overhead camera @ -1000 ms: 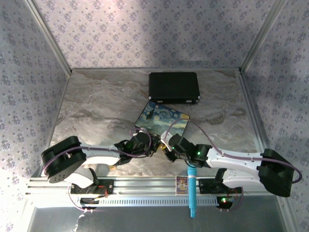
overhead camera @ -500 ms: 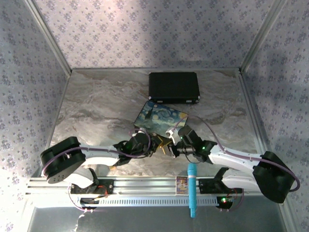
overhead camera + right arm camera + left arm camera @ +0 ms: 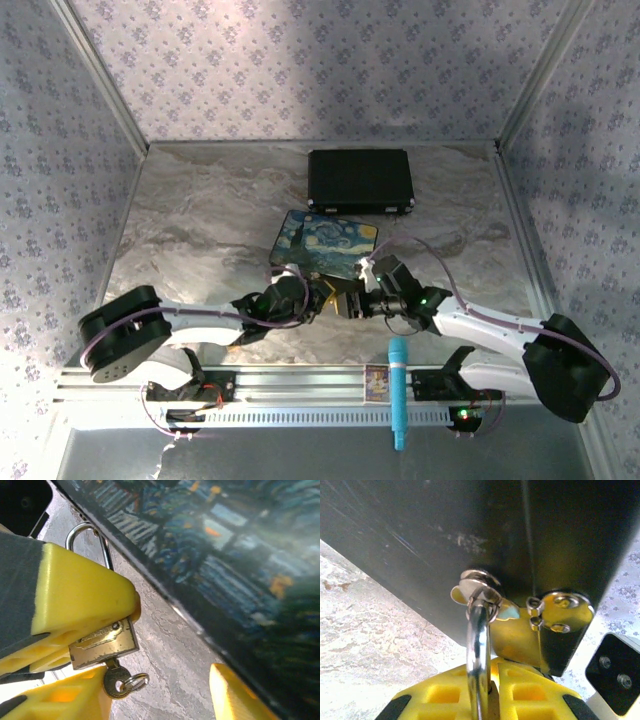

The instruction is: Unlock the padlock with the key

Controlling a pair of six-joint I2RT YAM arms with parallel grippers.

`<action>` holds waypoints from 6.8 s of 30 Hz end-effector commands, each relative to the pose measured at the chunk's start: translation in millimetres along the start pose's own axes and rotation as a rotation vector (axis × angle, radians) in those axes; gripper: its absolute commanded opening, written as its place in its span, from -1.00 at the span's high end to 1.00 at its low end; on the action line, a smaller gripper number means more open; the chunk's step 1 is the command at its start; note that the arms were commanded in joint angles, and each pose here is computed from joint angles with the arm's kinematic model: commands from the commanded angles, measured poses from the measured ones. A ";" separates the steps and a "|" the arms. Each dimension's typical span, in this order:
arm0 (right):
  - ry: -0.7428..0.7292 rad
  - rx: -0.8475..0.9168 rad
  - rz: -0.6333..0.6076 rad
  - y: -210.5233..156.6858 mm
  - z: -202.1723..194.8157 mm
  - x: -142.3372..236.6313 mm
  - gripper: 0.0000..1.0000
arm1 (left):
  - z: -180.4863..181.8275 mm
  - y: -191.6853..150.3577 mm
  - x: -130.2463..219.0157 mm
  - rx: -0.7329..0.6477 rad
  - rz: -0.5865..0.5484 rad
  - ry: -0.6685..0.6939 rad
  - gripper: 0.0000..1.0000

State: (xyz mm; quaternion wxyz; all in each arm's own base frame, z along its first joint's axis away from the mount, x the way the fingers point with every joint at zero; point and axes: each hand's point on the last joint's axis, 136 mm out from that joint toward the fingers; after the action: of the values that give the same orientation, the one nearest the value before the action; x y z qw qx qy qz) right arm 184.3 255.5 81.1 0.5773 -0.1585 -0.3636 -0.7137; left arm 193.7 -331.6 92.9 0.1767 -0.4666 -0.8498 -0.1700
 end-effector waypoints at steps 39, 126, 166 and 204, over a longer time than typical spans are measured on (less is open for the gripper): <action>-0.462 -0.262 -0.148 50.0 -83.2 -18.9 -0.45 | 132.3 45.1 79.7 -0.655 0.106 0.855 0.89; -0.414 -0.173 -0.120 57.0 -72.9 -27.2 -0.54 | 71.4 34.9 71.4 -1.069 -0.041 0.733 0.02; -0.423 -0.212 -0.090 45.0 -85.6 -33.8 -0.51 | 112.7 35.2 53.8 -1.072 -0.003 0.709 0.53; -0.436 -0.264 -0.082 34.8 -97.1 -40.4 -0.52 | 111.8 18.1 70.0 -1.211 0.043 1.286 0.72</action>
State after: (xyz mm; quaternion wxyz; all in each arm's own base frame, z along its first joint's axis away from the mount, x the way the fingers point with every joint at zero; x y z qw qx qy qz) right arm 295.9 258.9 80.8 0.4252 -0.2159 -0.3479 -0.8072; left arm 166.8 -221.5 24.0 0.3238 -0.3217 -0.3081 -0.8347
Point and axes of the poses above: each hand's point on the last joint's axis, 136 mm out from that joint toward the fingers, its own x axis back along the fingers, its own z axis along the line the jaws close on, y = z × x, and after that the axes turned 14 degrees about -x, right-handed
